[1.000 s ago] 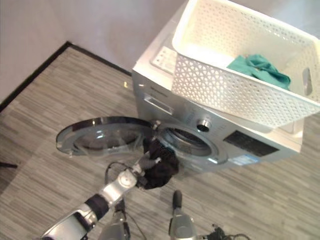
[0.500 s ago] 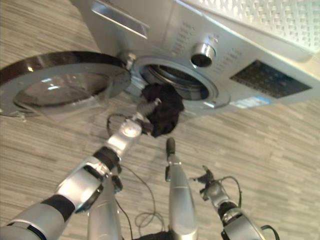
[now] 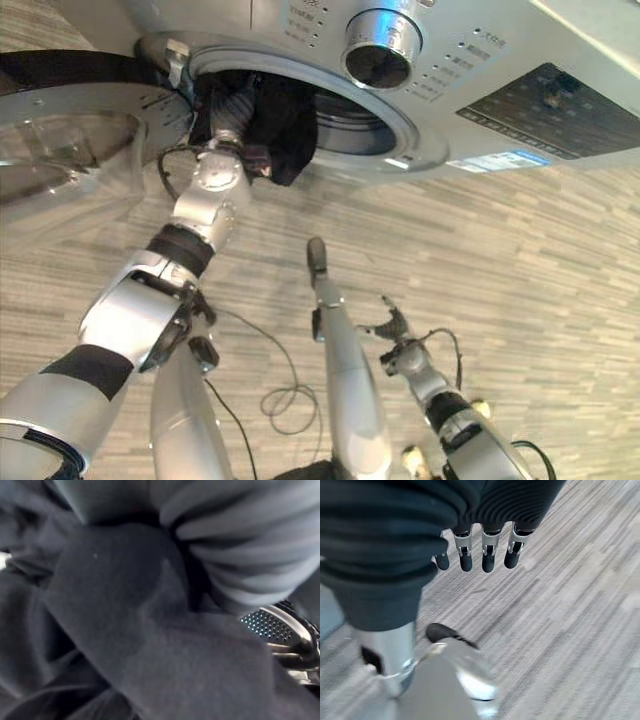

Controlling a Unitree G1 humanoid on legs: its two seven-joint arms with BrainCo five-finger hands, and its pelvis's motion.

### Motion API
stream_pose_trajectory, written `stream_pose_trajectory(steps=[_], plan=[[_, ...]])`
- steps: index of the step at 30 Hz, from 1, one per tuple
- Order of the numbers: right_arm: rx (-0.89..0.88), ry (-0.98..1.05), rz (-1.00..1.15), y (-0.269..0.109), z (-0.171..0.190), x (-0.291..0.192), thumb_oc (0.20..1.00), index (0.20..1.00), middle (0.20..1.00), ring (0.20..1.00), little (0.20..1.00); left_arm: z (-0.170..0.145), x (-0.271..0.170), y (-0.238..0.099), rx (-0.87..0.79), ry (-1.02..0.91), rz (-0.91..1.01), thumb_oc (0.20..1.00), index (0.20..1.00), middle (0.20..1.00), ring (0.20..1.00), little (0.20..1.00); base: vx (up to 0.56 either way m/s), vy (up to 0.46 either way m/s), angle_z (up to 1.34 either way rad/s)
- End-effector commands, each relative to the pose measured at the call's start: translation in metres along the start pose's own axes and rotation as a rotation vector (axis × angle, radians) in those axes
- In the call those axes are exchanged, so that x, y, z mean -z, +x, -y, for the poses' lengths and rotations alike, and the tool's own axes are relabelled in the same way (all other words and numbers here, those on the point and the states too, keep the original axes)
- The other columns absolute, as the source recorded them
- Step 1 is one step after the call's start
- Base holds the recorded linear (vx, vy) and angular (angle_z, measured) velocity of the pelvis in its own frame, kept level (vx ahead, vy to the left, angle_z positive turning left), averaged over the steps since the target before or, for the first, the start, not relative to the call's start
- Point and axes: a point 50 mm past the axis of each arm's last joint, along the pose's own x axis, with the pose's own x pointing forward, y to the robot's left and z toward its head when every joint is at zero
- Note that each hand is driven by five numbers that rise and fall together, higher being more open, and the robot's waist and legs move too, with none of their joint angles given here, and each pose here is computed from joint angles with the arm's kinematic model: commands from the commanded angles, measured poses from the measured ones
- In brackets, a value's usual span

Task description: Grab the laundry basket,head to the washer,open it,put in the laundry and shut it.

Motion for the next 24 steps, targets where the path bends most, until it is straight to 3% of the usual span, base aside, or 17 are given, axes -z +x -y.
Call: stream_pose_trajectory(steps=[1, 3, 4, 8, 9, 15, 20, 21, 22, 23, 24], plan=[[0.018, -0.019, -0.128, -0.014, -0.002, 0.041, 1.0, 1.0, 1.0, 1.0, 1.0, 0.045, -0.027, -0.008, 0.107, -0.184, 0.127, 0.2, 0.2, 0.2, 0.2, 0.2, 0.06, -0.074, 0.02], [0.033, -0.007, -0.144, -0.016, -0.003, 0.045, 1.0, 1.0, 1.0, 1.0, 1.0, 0.071, -0.062, -0.007, 0.122, -0.534, 0.148, 0.2, 0.2, 0.2, 0.2, 0.2, 0.1, -0.115, 0.01], [0.038, -0.006, -0.141, -0.016, -0.003, 0.044, 1.0, 1.0, 1.0, 1.0, 1.0, 0.073, -0.075, -0.004, 0.12, -0.619, 0.155, 0.2, 0.2, 0.2, 0.2, 0.2, 0.12, -0.128, 0.02], [0.034, -0.017, -0.104, -0.015, -0.003, 0.037, 1.0, 1.0, 1.0, 1.0, 1.0, 0.058, -0.126, 0.006, 0.088, -0.871, 0.262, 0.2, 0.2, 0.2, 0.2, 0.2, 0.09, -0.075, 0.02], [0.03, -0.027, -0.079, -0.017, -0.003, 0.036, 1.0, 1.0, 1.0, 1.0, 1.0, 0.051, -0.17, 0.001, 0.133, -1.008, 0.401, 0.2, 0.2, 0.2, 0.2, 0.2, 0.13, -0.106, -0.02], [0.081, -0.004, 0.069, -0.013, 0.018, 0.007, 1.0, 1.0, 1.0, 1.0, 1.0, 0.02, -0.21, -0.003, 0.118, -1.076, 0.567, 0.2, 0.2, 0.2, 0.2, 0.2, 0.05, -0.058, -0.06], [0.098, 0.027, 0.08, -0.016, 0.019, 0.006, 1.0, 1.0, 1.0, 1.0, 1.0, -0.003, -0.185, 0.007, 0.015, -0.961, 0.52, 0.2, 0.2, 0.2, 0.2, 0.2, 0.02, -0.049, -0.02], [0.106, 0.036, 0.08, -0.015, 0.02, 0.006, 1.0, 1.0, 1.0, 1.0, 1.0, -0.007, -0.176, 0.013, -0.006, -0.855, 0.482, 0.476, 0.476, 0.476, 0.476, 0.476, 0.0, -0.043, 0.05], [0.117, 0.039, 0.082, -0.015, 0.025, 0.007, 1.0, 1.0, 1.0, 1.0, 1.0, -0.013, -0.164, 0.019, -0.022, -0.679, 0.445, 0.627, 0.627, 0.627, 0.627, 0.627, -0.01, -0.039, 0.08], [0.12, 0.05, 0.092, -0.014, 0.026, 0.004, 1.0, 1.0, 1.0, 1.0, 1.0, -0.019, -0.152, 0.025, -0.024, -0.484, 0.397, 1.0, 1.0, 1.0, 1.0, 1.0, -0.02, -0.027, 0.06], [0.122, 0.055, 0.096, -0.014, 0.029, 0.005, 1.0, 1.0, 1.0, 1.0, 1.0, -0.023, -0.141, 0.03, -0.012, -0.267, 0.357, 1.0, 1.0, 1.0, 1.0, 1.0, -0.01, -0.004, 0.07]])
